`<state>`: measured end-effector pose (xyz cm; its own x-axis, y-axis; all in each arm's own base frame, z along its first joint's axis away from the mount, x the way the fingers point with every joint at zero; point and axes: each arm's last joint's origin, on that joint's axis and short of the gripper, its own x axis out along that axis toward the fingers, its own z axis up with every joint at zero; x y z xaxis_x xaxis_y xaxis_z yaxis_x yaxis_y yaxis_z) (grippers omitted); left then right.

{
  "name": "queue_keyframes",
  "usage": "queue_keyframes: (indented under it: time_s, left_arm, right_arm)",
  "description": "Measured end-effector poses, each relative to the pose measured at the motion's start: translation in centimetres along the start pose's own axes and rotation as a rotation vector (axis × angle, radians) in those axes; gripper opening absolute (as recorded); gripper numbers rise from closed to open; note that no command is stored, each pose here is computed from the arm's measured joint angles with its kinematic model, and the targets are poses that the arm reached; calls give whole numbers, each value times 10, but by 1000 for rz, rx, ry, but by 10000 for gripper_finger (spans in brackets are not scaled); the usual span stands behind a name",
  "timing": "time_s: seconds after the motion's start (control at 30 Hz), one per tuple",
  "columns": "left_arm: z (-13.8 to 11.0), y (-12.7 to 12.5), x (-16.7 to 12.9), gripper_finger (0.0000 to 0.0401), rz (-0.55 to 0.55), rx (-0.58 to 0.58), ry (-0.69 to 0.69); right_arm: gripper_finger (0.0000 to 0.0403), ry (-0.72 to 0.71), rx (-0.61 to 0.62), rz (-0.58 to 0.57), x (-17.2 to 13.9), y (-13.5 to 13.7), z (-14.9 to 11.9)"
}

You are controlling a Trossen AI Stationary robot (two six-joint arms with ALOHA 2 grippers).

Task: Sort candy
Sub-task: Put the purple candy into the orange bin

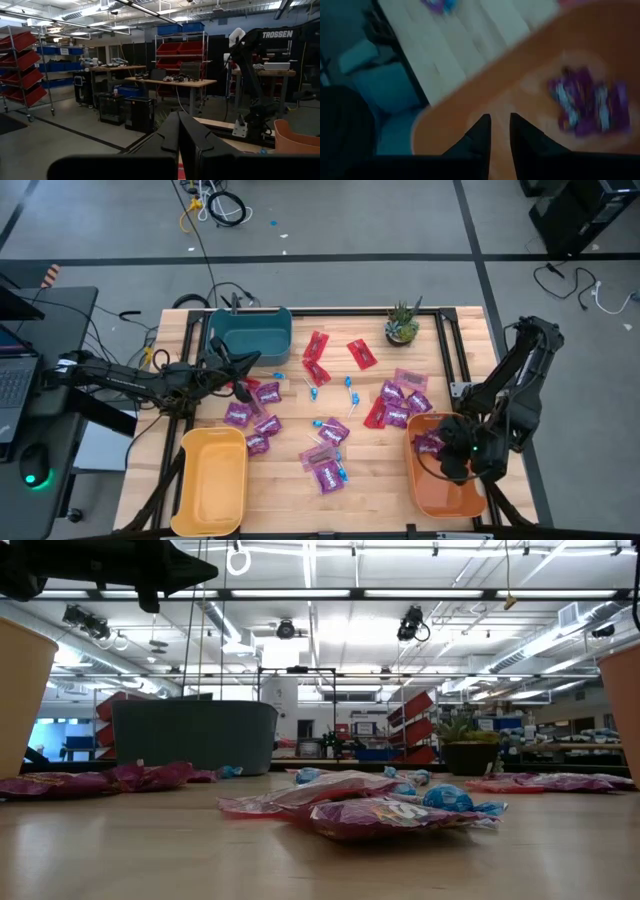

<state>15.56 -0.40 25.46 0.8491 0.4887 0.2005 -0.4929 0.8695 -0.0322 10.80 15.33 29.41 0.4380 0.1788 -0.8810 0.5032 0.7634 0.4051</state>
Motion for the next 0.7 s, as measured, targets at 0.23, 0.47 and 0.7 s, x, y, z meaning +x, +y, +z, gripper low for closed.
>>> queue_keyframes:
  time_s: [0.23,0.47,0.7]
  left_arm:
    - [-1,0,0,6,-1,3,7]
    - [-2,0,0,6,-2,-14,14]
    - [-8,-1,0,6,-14,-55,66]
  right_arm:
    - [57,-96,-104,-12,-2,3,26]
    - [57,-164,-243,-37,3,1,55]
    - [57,-271,-397,-32,7,2,88]
